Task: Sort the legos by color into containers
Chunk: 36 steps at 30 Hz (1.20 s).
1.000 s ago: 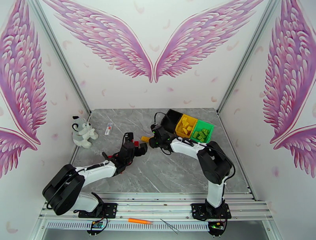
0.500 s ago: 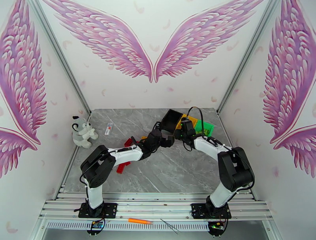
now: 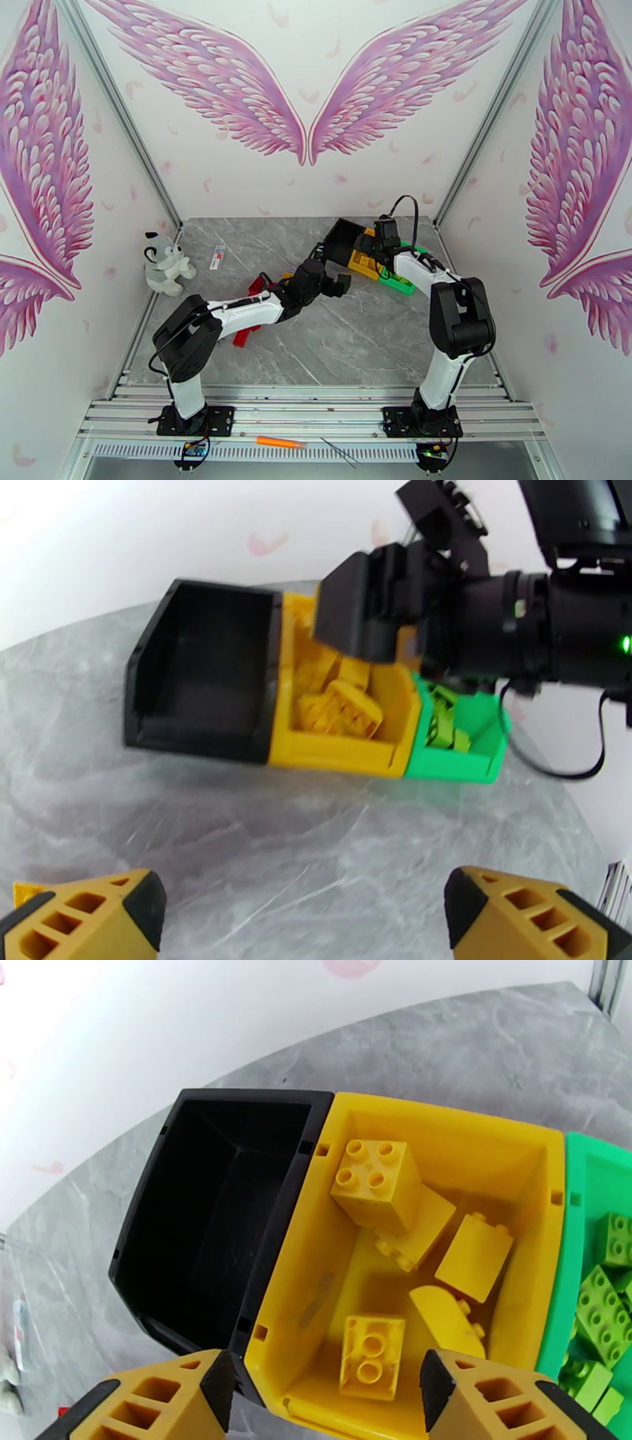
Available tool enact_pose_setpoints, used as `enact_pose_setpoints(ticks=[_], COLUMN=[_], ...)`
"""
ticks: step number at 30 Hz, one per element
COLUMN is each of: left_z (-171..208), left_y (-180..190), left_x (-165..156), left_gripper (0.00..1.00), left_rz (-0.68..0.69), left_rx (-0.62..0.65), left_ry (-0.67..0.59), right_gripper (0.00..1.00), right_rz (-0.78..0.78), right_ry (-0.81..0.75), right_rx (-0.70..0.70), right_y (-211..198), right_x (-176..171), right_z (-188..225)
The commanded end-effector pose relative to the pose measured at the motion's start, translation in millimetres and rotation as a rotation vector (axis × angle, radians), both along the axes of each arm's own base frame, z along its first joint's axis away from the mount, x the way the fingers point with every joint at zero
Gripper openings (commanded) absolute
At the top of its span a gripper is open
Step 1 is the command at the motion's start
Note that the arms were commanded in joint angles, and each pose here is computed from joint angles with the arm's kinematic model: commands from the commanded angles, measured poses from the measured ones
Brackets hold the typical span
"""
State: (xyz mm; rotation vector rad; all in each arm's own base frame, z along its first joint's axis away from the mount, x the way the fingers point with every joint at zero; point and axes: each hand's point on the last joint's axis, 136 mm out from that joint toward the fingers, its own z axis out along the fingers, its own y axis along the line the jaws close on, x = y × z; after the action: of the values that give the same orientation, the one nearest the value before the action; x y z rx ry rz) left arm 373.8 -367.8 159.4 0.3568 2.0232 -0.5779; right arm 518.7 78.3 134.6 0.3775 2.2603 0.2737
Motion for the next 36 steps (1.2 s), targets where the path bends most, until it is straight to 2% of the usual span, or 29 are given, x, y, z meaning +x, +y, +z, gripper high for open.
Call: enact_pose_setpoints(ticks=[1,9,15,20,29,36], left_z=[9.3,4.5,6.0,5.5,-19.6,-49.5], left_y=[37.1,117.8,174.9,210.2,232.7,234.8], left_x=[-2.2,-8.5,-22.0,-38.0,-63.7,-72.1], left_gripper=[0.99,0.99,0.99,0.99,0.99,0.99], left_rz=[0.097,0.284,0.403,0.472,0.51,0.517], left_rx=[-0.021,-0.073,-0.104,-0.125,-0.183,-0.189], left_ry=[-0.023,-0.01,-0.02,-0.029,0.017,0.073], right_gripper=[0.78,0.87,0.91,0.93,0.93,0.83], right_rz=[0.051,0.315,0.535,0.642,0.736,0.679], right_ry=[-0.022,-0.07,-0.025,0.042,0.124,0.187], right_rx=[0.008,-0.033,-0.128,-0.195,-0.283,-0.312], right_y=[15.2,92.5,160.4,201.6,245.3,246.9], right_x=[-7.9,-32.7,-52.7,-66.3,-86.6,-77.5], right_z=[7.3,13.9,-16.4,-47.1,-91.5,-111.0])
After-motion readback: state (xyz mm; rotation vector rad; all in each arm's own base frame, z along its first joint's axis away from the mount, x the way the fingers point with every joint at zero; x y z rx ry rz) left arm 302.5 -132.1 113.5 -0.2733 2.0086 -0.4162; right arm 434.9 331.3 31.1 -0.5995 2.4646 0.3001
